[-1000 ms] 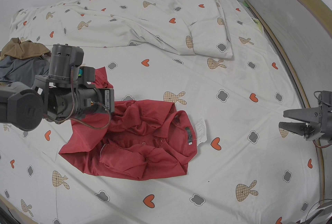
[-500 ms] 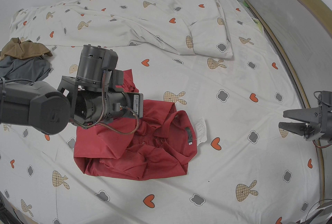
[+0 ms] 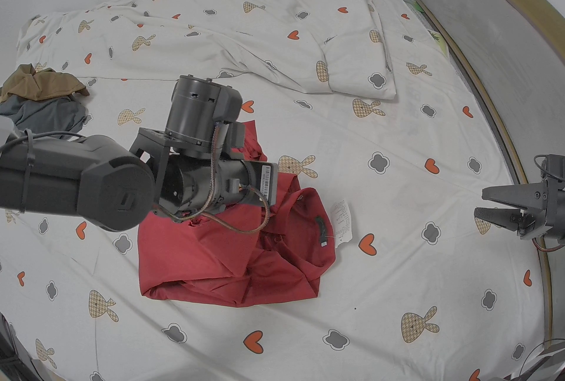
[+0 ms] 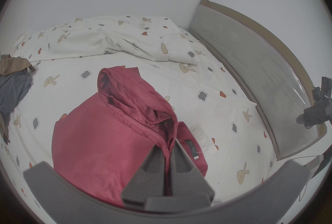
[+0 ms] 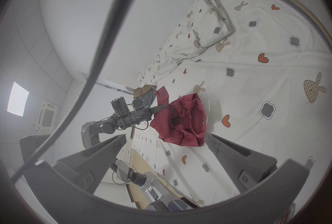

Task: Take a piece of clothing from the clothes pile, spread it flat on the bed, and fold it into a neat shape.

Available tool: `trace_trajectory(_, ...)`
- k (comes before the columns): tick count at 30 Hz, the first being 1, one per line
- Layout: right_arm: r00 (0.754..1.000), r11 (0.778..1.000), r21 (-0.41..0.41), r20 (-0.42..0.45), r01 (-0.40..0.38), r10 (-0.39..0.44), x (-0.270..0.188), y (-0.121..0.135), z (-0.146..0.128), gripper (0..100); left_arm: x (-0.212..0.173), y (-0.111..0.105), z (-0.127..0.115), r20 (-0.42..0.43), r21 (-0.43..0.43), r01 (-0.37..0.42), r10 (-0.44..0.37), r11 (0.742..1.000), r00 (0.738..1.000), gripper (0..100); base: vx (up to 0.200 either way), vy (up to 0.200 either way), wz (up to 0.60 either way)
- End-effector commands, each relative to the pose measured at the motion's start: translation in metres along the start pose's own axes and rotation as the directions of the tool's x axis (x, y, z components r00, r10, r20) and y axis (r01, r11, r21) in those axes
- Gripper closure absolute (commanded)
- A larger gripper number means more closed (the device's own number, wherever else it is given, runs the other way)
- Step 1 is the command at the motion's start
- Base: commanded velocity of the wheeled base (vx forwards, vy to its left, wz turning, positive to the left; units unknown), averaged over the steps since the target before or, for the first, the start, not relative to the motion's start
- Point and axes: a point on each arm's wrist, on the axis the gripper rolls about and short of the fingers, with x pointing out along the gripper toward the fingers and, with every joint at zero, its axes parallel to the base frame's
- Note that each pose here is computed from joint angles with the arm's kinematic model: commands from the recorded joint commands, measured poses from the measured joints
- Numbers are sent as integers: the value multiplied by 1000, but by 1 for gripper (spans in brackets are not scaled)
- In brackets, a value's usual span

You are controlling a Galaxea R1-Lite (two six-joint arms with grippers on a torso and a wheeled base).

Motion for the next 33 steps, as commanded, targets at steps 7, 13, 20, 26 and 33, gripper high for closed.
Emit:
trace_trajectory(7,1000,1000,1,-1,0,0,0,0,0,0,30,-24,-10,-13,41,-93,94,995,996,100,0,0,0)
trace_trajectory(13,1000,1000,1,-3,-2,2,0,0,0,0,28,-34,-12,-26,61,-73,75,995,997,100,0,0,0)
trace_trajectory(20,1000,1000,0,-10,-6,6,2,0,-1,0,27,-41,-10,-47,74,-64,68,995,997,100,0,0,0)
trace_trajectory(26,1000,1000,0,-10,-6,6,2,0,-1,0,35,-53,-15,-61,93,-43,48,995,997,100,0,0,0)
trace_trajectory(33,1000,1000,0,-10,-6,6,2,0,-1,0,40,-59,-26,-108,116,-37,50,993,993,100,0,0,0)
